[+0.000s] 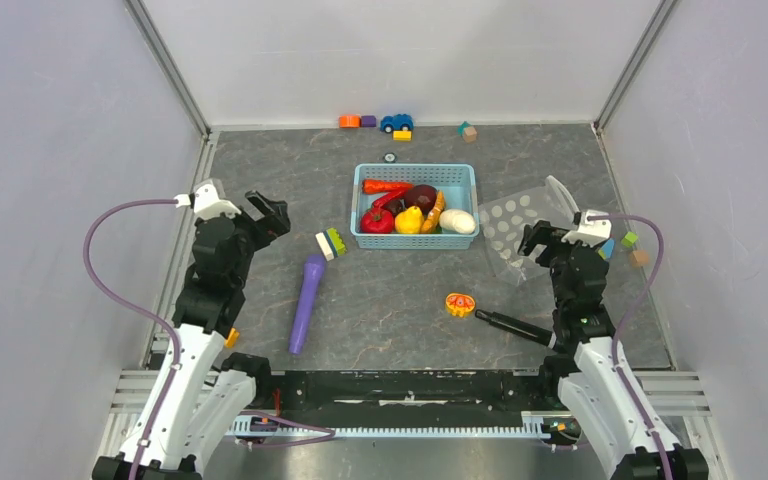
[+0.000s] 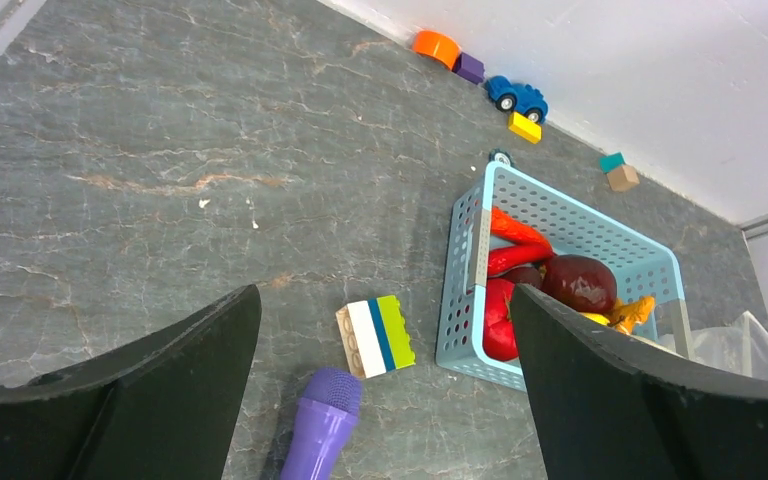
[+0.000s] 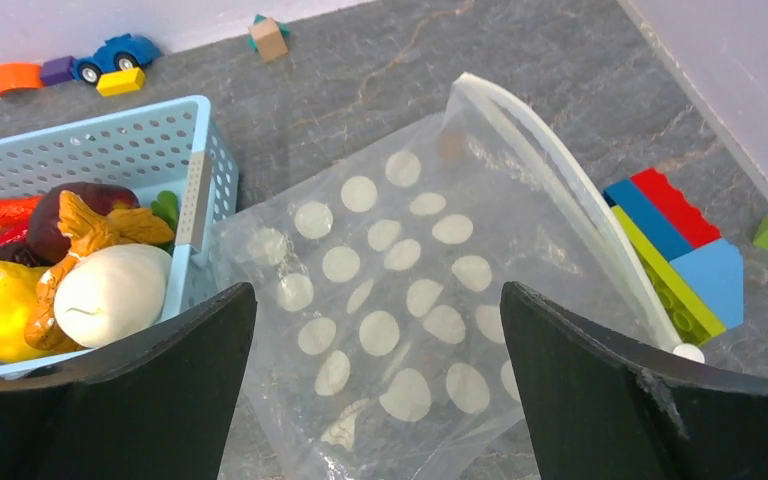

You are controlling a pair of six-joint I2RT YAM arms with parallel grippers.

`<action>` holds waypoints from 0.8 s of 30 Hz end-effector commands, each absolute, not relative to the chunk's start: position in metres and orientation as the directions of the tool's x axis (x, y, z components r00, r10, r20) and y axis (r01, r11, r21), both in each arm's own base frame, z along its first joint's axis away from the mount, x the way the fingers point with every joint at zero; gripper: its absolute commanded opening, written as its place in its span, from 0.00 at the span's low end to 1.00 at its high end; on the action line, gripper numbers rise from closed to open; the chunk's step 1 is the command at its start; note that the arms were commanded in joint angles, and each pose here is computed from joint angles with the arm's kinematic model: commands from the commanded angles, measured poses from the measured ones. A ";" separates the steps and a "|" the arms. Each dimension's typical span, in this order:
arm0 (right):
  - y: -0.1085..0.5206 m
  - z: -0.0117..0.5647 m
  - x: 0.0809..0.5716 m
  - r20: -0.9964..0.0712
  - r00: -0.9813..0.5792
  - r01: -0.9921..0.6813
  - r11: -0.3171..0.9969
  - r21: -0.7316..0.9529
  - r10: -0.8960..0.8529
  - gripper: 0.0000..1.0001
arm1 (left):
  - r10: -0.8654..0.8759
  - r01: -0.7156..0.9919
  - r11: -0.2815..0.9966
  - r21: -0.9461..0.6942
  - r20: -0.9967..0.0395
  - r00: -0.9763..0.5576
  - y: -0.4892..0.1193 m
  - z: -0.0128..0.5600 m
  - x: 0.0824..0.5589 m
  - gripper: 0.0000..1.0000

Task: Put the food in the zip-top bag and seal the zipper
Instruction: Move the bin to the center of the board.

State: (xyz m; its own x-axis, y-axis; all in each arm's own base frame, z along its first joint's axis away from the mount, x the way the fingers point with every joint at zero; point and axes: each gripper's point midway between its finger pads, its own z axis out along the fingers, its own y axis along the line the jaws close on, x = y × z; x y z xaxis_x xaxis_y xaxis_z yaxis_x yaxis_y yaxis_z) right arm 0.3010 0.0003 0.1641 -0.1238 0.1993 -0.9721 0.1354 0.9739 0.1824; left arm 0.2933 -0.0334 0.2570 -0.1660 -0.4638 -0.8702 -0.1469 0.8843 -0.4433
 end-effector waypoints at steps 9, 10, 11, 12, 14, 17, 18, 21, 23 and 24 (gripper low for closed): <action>0.005 0.182 0.301 -0.984 -0.077 0.086 0.984 0.156 0.163 0.98 | -0.460 -0.014 0.883 -0.470 -0.859 -0.225 -0.062 0.253 0.306 1.00; 0.008 0.182 0.304 -0.981 -0.102 0.074 0.985 0.156 0.163 0.98 | -0.458 0.023 0.878 -0.478 -0.852 -0.254 -0.070 0.252 0.306 1.00; 0.010 0.181 0.307 -0.978 -0.132 0.069 0.985 0.156 0.164 0.98 | -0.455 0.048 0.872 -0.486 -0.844 -0.284 -0.078 0.249 0.308 1.00; 0.013 0.181 0.311 -0.974 -0.159 0.064 0.986 0.154 0.162 0.98 | -0.450 0.077 0.863 -0.499 -0.831 -0.328 -0.087 0.243 0.309 1.00; 0.019 0.179 0.320 -0.965 -0.218 0.036 0.990 0.139 0.143 0.98 | -0.452 0.116 0.839 -0.531 -0.801 -0.393 -0.102 0.236 0.312 1.00; 0.026 0.176 0.332 -0.948 -0.282 0.017 0.989 0.147 0.145 0.98 | -0.451 0.192 0.775 -0.602 -0.740 -0.500 -0.133 0.222 0.310 1.00; 0.029 0.174 0.336 -0.942 -0.298 0.008 0.988 0.156 0.152 0.98 | -0.449 0.204 0.755 -0.623 -0.718 -0.532 -0.142 0.216 0.308 1.00; 0.030 0.174 0.346 -0.937 -0.311 0.013 0.986 0.165 0.161 0.98 | -0.412 0.228 0.734 -0.640 -0.686 -0.600 -0.170 0.196 0.301 1.00; 0.021 0.177 0.352 -0.939 -0.303 0.063 0.986 0.153 0.165 0.98 | -0.374 0.236 0.740 -0.630 -0.676 -0.634 -0.188 0.182 0.294 1.00; 0.017 0.179 0.355 -0.938 -0.299 0.093 0.984 0.154 0.175 0.98 | -0.353 0.240 0.742 -0.626 -0.669 -0.654 -0.200 0.175 0.290 1.00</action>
